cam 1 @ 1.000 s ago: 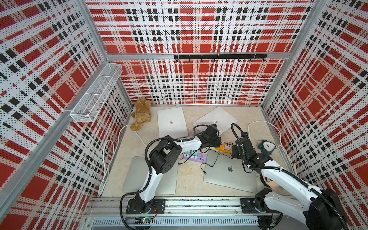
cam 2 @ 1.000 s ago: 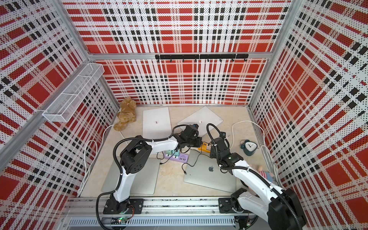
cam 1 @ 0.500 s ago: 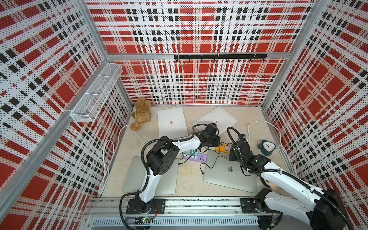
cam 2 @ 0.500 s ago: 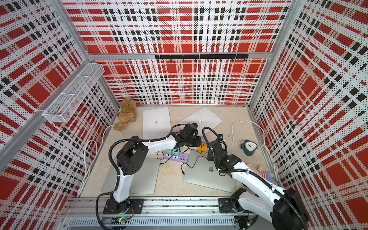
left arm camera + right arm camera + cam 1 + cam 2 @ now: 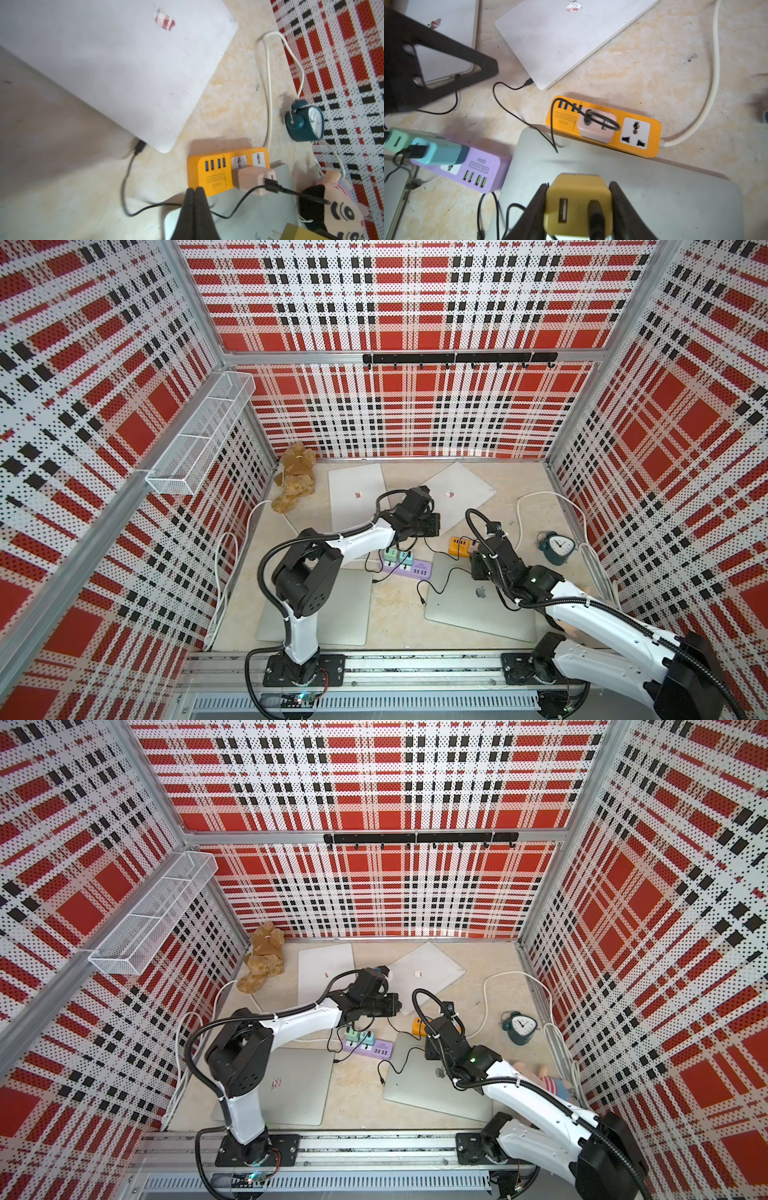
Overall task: Unplug the laptop charger
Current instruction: Place the plug at the center of the board.
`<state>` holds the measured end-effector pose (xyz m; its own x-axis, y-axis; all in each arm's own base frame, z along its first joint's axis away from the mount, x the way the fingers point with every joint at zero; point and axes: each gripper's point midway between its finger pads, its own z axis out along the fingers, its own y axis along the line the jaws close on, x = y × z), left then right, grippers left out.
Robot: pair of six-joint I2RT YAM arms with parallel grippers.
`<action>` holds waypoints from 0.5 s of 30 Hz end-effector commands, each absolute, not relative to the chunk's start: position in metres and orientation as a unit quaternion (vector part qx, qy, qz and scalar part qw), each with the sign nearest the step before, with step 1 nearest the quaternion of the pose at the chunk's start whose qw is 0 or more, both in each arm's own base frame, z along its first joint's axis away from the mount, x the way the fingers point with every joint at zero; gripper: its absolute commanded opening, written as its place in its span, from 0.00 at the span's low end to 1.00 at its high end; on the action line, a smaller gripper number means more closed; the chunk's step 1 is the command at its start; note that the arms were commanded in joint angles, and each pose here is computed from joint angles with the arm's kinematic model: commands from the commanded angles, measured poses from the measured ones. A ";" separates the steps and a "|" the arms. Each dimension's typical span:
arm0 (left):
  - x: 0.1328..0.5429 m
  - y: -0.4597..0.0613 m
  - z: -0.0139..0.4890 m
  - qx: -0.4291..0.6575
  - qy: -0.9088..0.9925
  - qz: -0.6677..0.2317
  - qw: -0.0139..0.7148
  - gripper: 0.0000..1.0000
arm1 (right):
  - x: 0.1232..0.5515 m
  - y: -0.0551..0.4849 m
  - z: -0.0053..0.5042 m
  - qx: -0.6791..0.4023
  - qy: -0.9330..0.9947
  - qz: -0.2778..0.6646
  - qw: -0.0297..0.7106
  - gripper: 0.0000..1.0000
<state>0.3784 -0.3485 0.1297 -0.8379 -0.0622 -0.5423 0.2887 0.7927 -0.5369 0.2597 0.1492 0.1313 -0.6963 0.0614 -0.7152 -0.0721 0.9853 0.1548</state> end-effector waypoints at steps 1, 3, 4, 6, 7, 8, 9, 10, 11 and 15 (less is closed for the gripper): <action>0.387 -0.322 0.176 0.044 0.887 -0.329 0.322 0.00 | 0.266 0.172 0.154 -0.046 0.903 0.107 0.414 0.30; 0.388 -0.303 0.186 0.034 0.886 -0.322 0.332 0.00 | 0.266 0.181 0.155 -0.077 0.901 0.105 0.413 0.30; 0.388 -0.294 0.191 0.028 0.885 -0.319 0.337 0.00 | 0.267 0.185 0.157 -0.088 0.900 0.104 0.413 0.30; 0.388 -0.275 0.198 0.015 0.883 -0.315 0.348 0.00 | 0.266 0.196 0.158 -0.114 0.898 0.102 0.412 0.30; 0.387 -0.265 0.201 0.007 0.882 -0.314 0.352 0.00 | 0.265 0.202 0.159 -0.127 0.897 0.101 0.410 0.30; 0.386 -0.257 0.202 0.001 0.881 -0.312 0.355 0.00 | 0.264 0.208 0.159 -0.140 0.896 0.102 0.408 0.30; 0.385 -0.248 0.205 -0.006 0.880 -0.312 0.358 0.00 | 0.263 0.215 0.159 -0.153 0.895 0.100 0.406 0.30; 0.383 -0.240 0.206 -0.013 0.879 -0.311 0.361 0.00 | 0.260 0.221 0.158 -0.166 0.895 0.097 0.403 0.30; 0.382 -0.233 0.207 -0.018 0.878 -0.311 0.364 0.00 | 0.259 0.227 0.157 -0.178 0.894 0.095 0.400 0.30; 0.373 -0.207 0.207 -0.037 0.879 -0.301 0.367 0.00 | 0.249 0.252 0.151 -0.226 0.889 0.085 0.389 0.30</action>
<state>0.3812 -0.2216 0.2069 -0.7253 -0.2828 -0.6276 0.1738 0.8070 -0.5644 0.2516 0.2364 0.1460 -0.6344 -0.2713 -0.7238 -0.4128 0.9106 0.0205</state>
